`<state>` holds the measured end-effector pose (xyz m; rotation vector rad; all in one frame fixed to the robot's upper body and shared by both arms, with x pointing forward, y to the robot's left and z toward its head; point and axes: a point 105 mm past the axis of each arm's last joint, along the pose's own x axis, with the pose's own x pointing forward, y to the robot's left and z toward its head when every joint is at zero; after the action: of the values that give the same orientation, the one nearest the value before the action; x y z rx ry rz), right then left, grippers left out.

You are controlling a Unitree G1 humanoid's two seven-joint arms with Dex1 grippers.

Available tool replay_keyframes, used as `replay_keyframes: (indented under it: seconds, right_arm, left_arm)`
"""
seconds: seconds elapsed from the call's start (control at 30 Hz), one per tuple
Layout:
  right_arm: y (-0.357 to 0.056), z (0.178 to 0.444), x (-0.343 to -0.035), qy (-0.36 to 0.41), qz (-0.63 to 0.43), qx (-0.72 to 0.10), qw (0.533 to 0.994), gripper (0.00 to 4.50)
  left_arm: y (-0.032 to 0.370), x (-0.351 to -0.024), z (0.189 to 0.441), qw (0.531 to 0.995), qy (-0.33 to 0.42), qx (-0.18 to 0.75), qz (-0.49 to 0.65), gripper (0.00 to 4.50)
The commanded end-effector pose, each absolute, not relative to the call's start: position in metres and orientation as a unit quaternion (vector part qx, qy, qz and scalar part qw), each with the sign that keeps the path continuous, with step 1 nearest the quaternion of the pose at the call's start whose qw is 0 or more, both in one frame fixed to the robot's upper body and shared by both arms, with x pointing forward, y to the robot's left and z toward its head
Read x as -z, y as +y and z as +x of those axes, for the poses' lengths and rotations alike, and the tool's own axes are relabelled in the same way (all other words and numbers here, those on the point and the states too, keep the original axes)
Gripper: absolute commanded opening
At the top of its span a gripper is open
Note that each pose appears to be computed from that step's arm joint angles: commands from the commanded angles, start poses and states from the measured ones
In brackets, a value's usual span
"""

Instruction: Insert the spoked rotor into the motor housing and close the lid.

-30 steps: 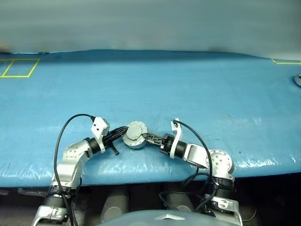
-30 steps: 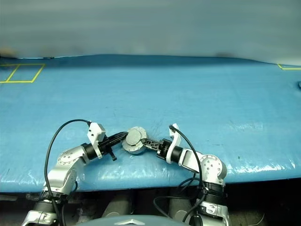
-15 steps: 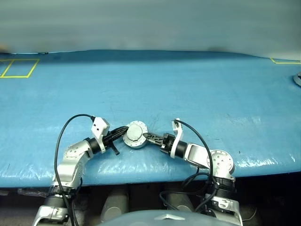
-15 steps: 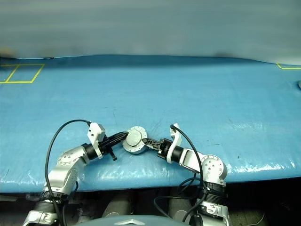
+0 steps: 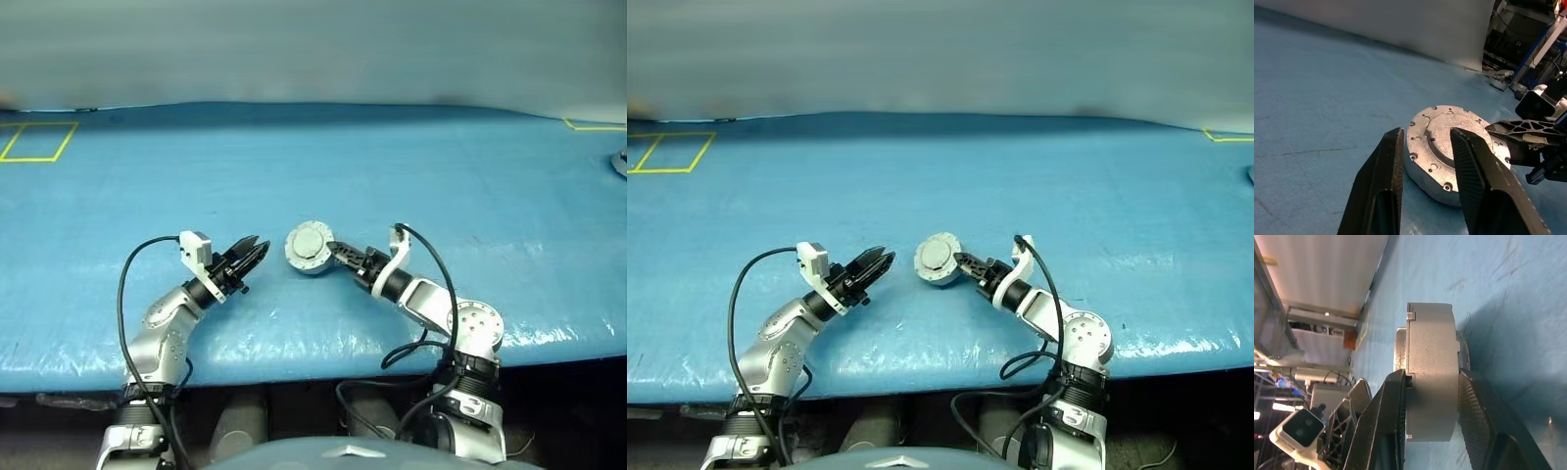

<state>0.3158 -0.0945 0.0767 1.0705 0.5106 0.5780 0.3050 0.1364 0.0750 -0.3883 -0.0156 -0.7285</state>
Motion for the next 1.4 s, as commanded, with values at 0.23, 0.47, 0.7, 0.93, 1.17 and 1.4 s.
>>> replay_keyframes:
  seconds: [0.23,0.47,0.7,0.93,1.17,1.4]
  right_arm:
    - [-0.086,0.322,-0.149,0.119,0.550,-0.345,0.751,1.19]
    - [-0.063,0.299,-0.164,0.121,0.557,-0.410,0.712,1.19]
    - [-0.053,0.290,-0.152,0.153,0.545,-0.414,0.713,1.19]
    - [-0.054,0.290,-0.148,0.160,0.543,-0.409,0.716,1.19]
    - [-0.049,0.285,-0.153,0.156,0.539,-0.429,0.707,1.19]
    - [-0.045,0.277,-0.157,0.156,0.536,-0.445,0.700,1.19]
  left_arm:
    - [0.110,-0.084,0.301,0.861,-0.021,0.360,-0.358,4.48]
    - [0.091,-0.093,0.293,0.783,-0.004,0.383,-0.491,4.48]
    - [0.079,-0.103,0.295,0.742,-0.002,0.397,-0.540,4.48]
    - [0.073,-0.110,0.295,0.725,-0.003,0.414,-0.551,4.48]
    - [0.068,-0.110,0.299,0.722,-0.002,0.412,-0.555,4.48]
    - [0.062,-0.109,0.302,0.726,-0.001,0.412,-0.551,4.11]
